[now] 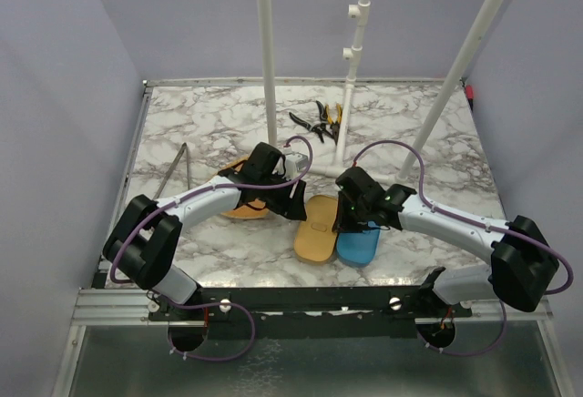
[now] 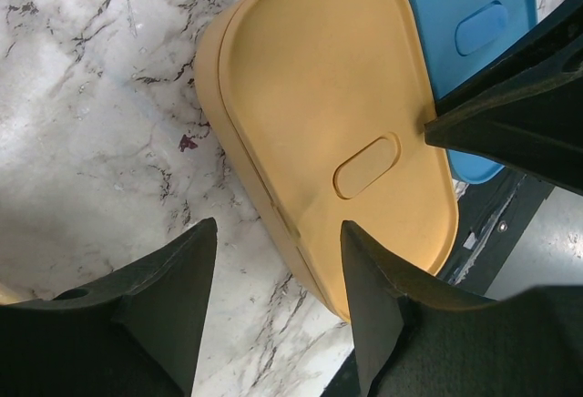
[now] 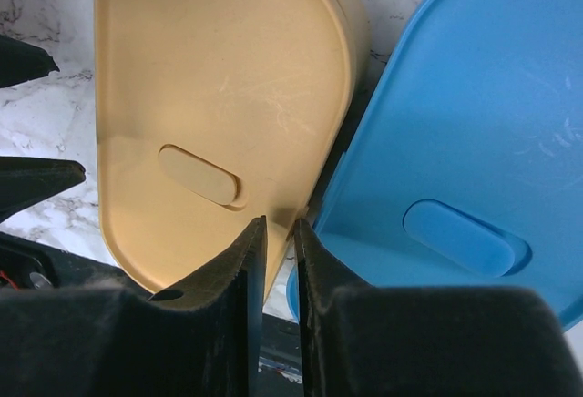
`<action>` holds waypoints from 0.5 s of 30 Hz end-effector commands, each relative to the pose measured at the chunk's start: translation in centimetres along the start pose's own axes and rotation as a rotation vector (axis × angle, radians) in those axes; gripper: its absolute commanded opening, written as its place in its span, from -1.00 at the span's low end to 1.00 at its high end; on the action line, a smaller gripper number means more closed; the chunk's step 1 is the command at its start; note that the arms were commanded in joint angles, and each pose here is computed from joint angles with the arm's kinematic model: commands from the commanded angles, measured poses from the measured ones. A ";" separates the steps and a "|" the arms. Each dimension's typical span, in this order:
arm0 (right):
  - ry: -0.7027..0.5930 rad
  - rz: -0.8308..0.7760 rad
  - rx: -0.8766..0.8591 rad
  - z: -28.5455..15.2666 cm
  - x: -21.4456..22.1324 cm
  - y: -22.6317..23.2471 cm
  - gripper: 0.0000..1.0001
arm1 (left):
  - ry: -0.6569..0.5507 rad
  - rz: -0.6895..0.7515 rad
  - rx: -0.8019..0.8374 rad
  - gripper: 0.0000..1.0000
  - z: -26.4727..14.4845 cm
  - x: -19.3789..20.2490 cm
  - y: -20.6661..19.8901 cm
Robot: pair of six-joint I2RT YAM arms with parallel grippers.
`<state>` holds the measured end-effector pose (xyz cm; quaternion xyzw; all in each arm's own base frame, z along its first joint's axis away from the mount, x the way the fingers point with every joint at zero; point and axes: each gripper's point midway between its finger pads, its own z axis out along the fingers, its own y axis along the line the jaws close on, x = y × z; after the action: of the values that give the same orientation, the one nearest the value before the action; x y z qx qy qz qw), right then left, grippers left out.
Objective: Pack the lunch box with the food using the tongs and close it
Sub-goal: Close the box lid on the packing box.
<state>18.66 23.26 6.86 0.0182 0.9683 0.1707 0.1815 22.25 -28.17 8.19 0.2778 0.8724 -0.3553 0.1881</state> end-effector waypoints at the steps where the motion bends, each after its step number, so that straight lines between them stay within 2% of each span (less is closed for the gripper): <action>1: -0.019 -0.002 0.038 0.5 -0.5 -0.2 -0.61 | 0.028 -0.016 0.004 0.14 0.5 0.9 0.1; 9: -0.009 -0.013 0.053 1.0 -0.4 -0.4 -0.71 | 0.038 -0.027 -0.008 0.10 0.7 1.2 0.4; 10: -0.006 -0.014 0.057 1.1 -0.3 -0.5 -0.72 | 0.085 0.033 0.035 0.09 1.7 2.6 -2.2; 11: -0.005 -0.014 0.062 1.1 -0.3 -0.6 -0.73 | 0.047 -0.021 -0.006 0.08 0.9 1.5 0.2; 15: -0.002 -0.019 0.085 1.6 -0.1 -1.0 -0.76 | 0.049 -0.026 -0.029 0.06 0.9 1.5 0.8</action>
<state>19.07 23.32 6.17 0.0183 0.9711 0.1569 0.1790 21.17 -28.74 7.39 0.2857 0.8745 -0.3531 0.1703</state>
